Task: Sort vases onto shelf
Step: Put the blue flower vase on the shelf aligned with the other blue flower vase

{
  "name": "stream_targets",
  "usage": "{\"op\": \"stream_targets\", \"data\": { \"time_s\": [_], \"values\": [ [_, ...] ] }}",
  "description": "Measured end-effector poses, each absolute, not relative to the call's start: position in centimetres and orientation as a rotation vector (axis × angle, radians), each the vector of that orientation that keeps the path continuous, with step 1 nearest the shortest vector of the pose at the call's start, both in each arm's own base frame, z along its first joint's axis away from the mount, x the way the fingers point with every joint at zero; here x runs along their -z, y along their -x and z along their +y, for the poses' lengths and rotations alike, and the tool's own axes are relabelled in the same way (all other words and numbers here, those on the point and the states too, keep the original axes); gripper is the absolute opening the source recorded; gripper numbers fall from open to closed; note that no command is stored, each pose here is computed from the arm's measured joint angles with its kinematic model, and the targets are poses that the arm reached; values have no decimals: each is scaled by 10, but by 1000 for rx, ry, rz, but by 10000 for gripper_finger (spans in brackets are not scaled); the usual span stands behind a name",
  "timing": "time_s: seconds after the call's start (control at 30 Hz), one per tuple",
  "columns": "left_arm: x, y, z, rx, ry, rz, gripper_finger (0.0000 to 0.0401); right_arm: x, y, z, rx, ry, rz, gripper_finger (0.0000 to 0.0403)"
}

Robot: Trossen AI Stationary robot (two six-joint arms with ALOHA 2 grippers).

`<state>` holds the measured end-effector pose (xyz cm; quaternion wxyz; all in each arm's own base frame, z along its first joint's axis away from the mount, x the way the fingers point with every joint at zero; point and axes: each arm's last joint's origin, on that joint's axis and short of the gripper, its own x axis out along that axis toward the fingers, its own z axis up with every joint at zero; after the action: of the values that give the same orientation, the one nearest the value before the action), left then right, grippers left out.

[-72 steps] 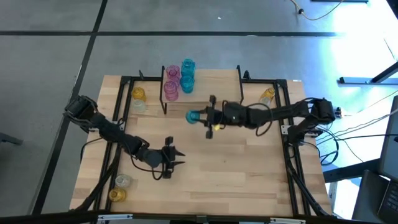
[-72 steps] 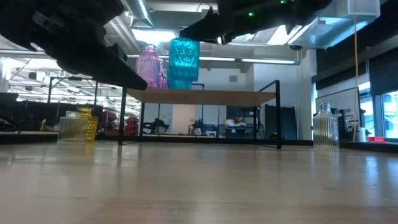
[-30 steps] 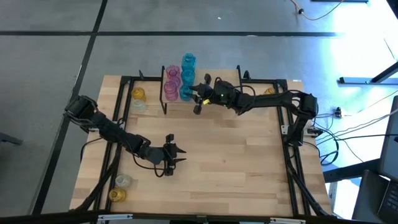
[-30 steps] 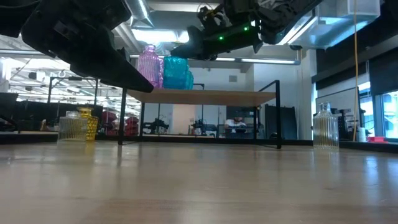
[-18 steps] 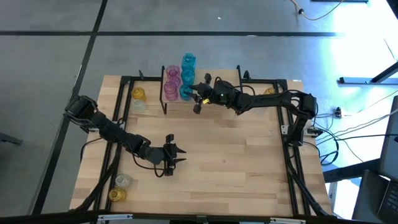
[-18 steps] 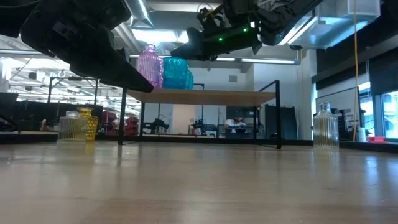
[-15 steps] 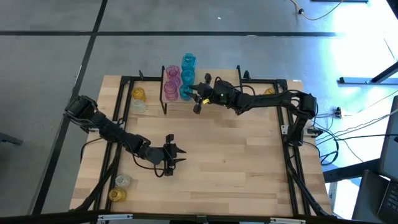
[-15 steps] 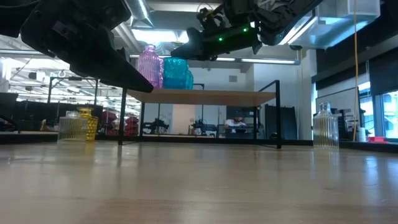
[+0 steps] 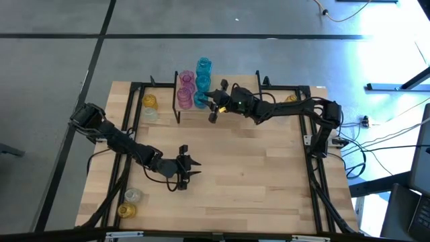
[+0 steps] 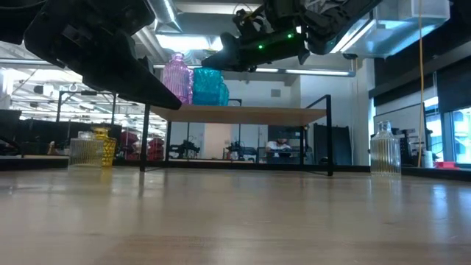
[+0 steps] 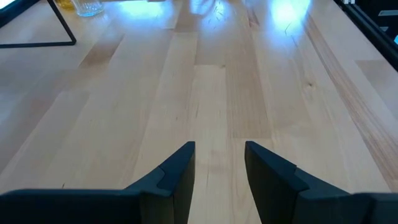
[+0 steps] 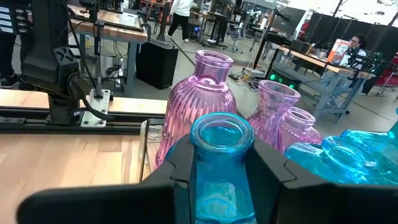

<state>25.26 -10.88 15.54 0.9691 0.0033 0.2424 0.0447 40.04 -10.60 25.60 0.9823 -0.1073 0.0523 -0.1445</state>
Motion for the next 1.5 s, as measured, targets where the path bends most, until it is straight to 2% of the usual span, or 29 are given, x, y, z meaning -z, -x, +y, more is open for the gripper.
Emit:
{"op": "stream_targets", "data": {
  "time_s": [0.6, 0.7, 0.9, 1.03, 1.5],
  "values": [
    [-155, -253, -109, -91, -6, 490, 133, -256, -400, -107, 320, 231, 114, 82],
    [-155, -253, -109, -91, -6, 490, 133, -256, -400, -107, 319, 230, 114, 99],
    [-155, -253, -109, -90, -6, 490, 133, -256, -400, -107, 316, 230, 113, 166],
    [-155, -253, -109, -90, -7, 490, 133, -256, -400, -107, 328, 235, 111, 194],
    [-155, -253, -109, -90, -7, 490, 133, -258, -400, -108, 376, 297, 108, 193]
  ]
}}
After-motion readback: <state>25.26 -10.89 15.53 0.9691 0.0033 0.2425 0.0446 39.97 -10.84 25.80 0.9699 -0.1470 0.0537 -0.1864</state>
